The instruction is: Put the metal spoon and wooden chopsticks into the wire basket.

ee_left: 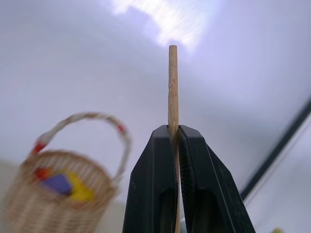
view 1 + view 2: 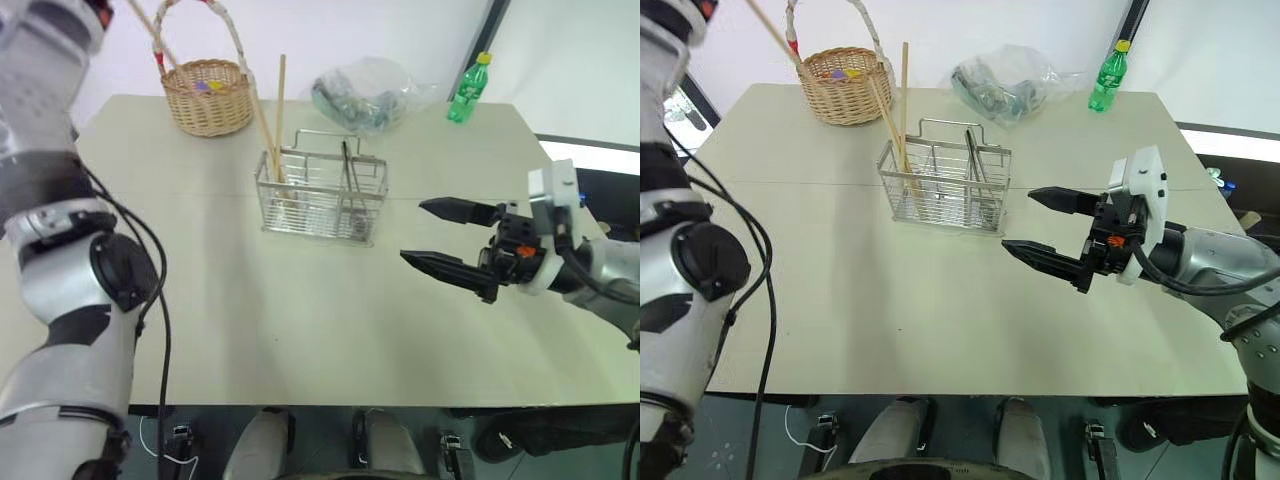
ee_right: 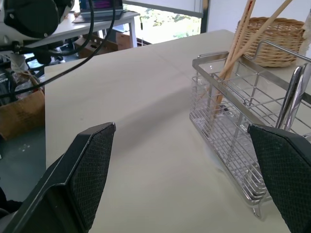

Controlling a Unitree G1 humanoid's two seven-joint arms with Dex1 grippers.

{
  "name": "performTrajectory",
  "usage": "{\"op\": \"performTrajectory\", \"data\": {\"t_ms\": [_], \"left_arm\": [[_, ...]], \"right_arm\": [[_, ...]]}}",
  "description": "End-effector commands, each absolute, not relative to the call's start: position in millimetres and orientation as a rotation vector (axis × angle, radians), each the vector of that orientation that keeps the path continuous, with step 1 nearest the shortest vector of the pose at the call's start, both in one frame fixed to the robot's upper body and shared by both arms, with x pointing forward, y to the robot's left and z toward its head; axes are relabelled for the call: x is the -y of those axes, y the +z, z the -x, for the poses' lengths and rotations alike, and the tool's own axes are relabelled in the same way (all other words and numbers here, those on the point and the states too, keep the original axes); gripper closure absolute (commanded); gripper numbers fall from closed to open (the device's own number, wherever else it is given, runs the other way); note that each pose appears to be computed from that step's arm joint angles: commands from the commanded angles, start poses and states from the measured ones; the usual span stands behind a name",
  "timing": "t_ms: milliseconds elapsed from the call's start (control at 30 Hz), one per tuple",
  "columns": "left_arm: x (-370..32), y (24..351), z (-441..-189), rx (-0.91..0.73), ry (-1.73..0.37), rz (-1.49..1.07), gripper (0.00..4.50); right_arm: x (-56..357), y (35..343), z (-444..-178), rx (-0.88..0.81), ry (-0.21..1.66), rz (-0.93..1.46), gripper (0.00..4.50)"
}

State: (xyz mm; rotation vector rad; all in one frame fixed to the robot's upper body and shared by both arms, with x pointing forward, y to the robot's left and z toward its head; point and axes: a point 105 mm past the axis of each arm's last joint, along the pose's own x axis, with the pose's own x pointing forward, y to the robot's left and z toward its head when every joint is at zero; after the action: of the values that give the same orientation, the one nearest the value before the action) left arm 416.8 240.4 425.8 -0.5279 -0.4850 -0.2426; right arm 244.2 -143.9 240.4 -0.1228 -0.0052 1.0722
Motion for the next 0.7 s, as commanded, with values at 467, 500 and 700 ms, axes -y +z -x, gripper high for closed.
{"op": "performTrajectory", "data": {"t_ms": [467,500,700], "left_arm": [[-128.5,374.9,-423.8,0.379,-0.552,0.212,4.48],[-124.1,368.8,-423.4,0.374,-0.558,0.196,4.48],[-111.3,346.3,-418.6,0.356,-0.588,0.172,4.48]], "right_arm": [[144.1,245.2,-233.7,0.073,1.007,0.117,0.0],[144.1,245.1,-233.5,0.074,1.004,0.116,0.0],[145.3,246.1,-234.4,0.081,0.987,0.108,0.0]]}}
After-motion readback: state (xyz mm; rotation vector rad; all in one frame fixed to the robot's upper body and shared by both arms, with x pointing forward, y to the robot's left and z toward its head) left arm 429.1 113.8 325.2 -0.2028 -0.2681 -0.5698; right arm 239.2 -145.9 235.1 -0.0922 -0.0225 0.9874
